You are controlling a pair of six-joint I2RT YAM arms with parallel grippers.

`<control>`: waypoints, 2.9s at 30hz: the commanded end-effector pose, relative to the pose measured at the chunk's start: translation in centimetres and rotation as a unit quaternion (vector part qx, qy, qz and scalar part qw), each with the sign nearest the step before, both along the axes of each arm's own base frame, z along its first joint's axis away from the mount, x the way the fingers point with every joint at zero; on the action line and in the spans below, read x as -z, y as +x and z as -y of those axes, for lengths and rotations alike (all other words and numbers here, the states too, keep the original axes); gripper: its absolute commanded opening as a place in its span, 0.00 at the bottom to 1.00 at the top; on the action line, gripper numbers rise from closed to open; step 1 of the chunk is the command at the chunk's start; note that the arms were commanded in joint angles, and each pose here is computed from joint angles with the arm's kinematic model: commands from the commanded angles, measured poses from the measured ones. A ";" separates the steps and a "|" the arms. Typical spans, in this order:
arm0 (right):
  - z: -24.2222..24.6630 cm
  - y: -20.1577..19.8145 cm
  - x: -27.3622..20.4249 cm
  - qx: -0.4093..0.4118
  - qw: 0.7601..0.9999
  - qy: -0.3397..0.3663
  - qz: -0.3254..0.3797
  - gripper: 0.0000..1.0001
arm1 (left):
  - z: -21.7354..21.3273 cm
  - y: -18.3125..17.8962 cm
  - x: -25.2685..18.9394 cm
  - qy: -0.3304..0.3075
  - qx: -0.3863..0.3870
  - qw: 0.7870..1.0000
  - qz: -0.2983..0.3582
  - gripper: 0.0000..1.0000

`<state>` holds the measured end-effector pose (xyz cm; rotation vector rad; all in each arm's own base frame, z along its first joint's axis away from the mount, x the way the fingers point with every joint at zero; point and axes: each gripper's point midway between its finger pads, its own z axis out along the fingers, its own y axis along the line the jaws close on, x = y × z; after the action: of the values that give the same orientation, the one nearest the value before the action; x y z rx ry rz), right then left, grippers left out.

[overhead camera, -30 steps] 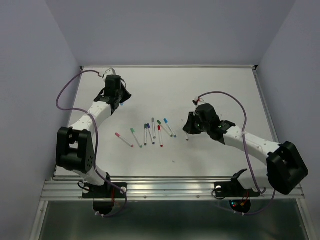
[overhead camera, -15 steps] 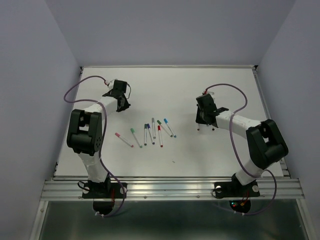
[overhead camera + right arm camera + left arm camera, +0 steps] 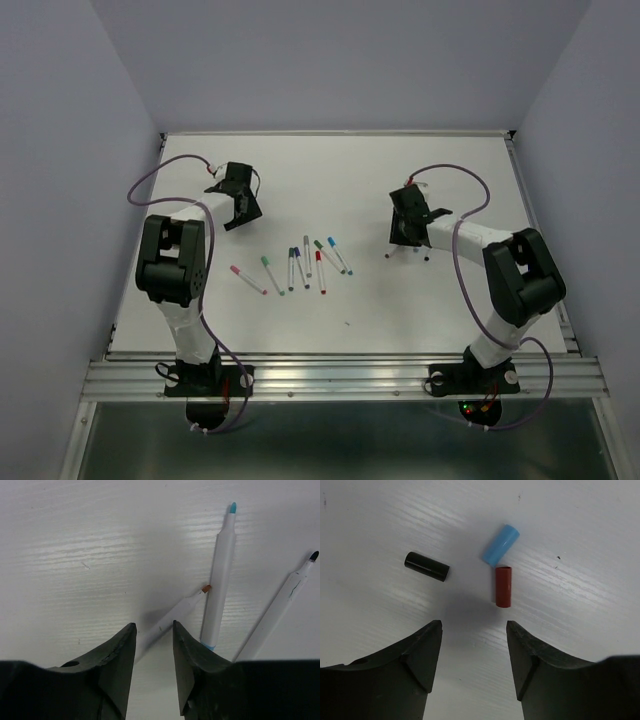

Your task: Open the pen caps

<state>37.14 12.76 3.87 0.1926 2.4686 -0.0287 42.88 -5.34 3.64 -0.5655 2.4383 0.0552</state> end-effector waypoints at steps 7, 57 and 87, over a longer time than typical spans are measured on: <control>-3.8 0.8 -7.2 -0.142 0.986 0.062 0.067 0.69 | 1.9 0.6 -8.3 -0.061 0.044 0.992 0.103 0.92; -12.8 -6.2 3.1 -0.247 0.966 -0.035 -0.061 0.54 | 1.5 -6.6 -18.5 -0.123 0.036 0.959 0.254 0.99; -21.7 -7.8 -15.0 -0.401 0.875 0.230 0.140 0.01 | 17.6 -8.7 -20.4 -0.323 0.280 0.869 0.249 0.99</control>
<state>30.52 32.52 16.73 -0.5451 2.1472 0.7192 33.54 -20.84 20.48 -0.1474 2.0734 -0.9570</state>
